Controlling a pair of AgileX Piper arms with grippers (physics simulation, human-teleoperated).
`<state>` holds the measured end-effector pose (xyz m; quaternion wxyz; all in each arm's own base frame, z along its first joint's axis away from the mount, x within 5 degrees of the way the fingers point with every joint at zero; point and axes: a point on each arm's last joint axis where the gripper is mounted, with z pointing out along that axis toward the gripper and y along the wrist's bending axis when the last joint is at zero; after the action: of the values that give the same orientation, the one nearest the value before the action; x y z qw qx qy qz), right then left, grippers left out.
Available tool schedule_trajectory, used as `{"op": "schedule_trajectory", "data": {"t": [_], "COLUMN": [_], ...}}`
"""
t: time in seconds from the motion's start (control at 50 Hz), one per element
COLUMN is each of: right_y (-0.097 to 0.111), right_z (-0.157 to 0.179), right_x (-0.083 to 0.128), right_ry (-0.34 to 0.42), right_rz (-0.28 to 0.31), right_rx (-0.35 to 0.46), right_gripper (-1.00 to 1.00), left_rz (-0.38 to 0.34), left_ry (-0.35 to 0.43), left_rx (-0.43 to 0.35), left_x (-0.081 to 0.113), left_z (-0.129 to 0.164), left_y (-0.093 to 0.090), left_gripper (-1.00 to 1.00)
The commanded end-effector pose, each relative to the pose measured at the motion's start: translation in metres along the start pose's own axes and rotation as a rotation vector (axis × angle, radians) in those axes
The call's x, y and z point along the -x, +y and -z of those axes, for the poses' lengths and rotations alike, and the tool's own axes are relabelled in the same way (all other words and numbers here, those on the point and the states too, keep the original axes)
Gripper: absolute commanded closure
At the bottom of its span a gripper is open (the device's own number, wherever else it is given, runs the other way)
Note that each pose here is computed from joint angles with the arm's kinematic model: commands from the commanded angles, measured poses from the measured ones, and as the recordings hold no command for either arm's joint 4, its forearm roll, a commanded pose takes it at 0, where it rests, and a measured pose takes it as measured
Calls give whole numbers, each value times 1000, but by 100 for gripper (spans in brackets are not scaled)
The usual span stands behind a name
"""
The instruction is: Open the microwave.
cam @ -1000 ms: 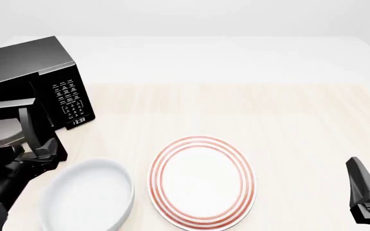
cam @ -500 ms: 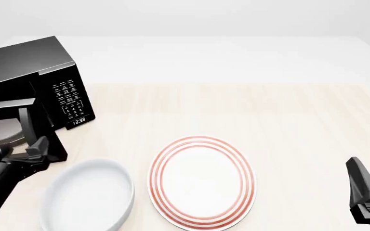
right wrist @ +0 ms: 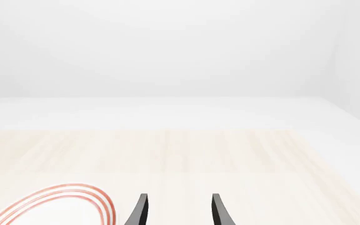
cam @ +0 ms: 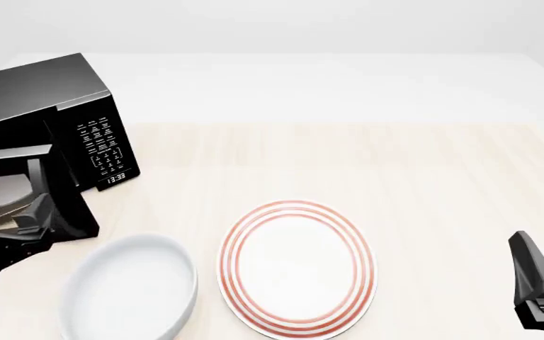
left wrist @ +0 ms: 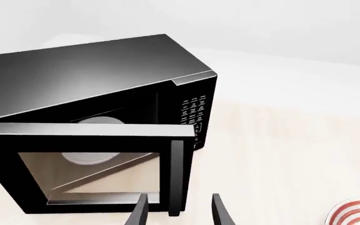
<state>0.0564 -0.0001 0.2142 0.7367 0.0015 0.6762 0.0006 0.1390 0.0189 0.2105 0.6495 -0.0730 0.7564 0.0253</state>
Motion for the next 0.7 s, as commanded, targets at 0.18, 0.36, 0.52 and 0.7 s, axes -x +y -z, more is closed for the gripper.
{"op": "schedule_trajectory", "data": {"t": [0.18, 0.36, 0.52, 0.7], "right_y": [0, 0, 0, 0], "right_z": [0, 0, 0, 0], "right_x": [0, 0, 0, 0], "right_ry": [0, 0, 0, 0], "right_rz": [0, 0, 0, 0], "right_rx": [0, 0, 0, 0], "right_gripper": [-100, -100, -100, -100], "left_rz": [-16, -21, -35, -65], "left_ry": [-59, -77, -103, -126], "left_rx": [3, -4, -1, 10], "left_x": [23, 38, 41, 59], "left_z": [31, 40, 48, 59], "left_y": [-1, -2, -2, -2], "left_gripper": [-100, -100, -100, -100]}}
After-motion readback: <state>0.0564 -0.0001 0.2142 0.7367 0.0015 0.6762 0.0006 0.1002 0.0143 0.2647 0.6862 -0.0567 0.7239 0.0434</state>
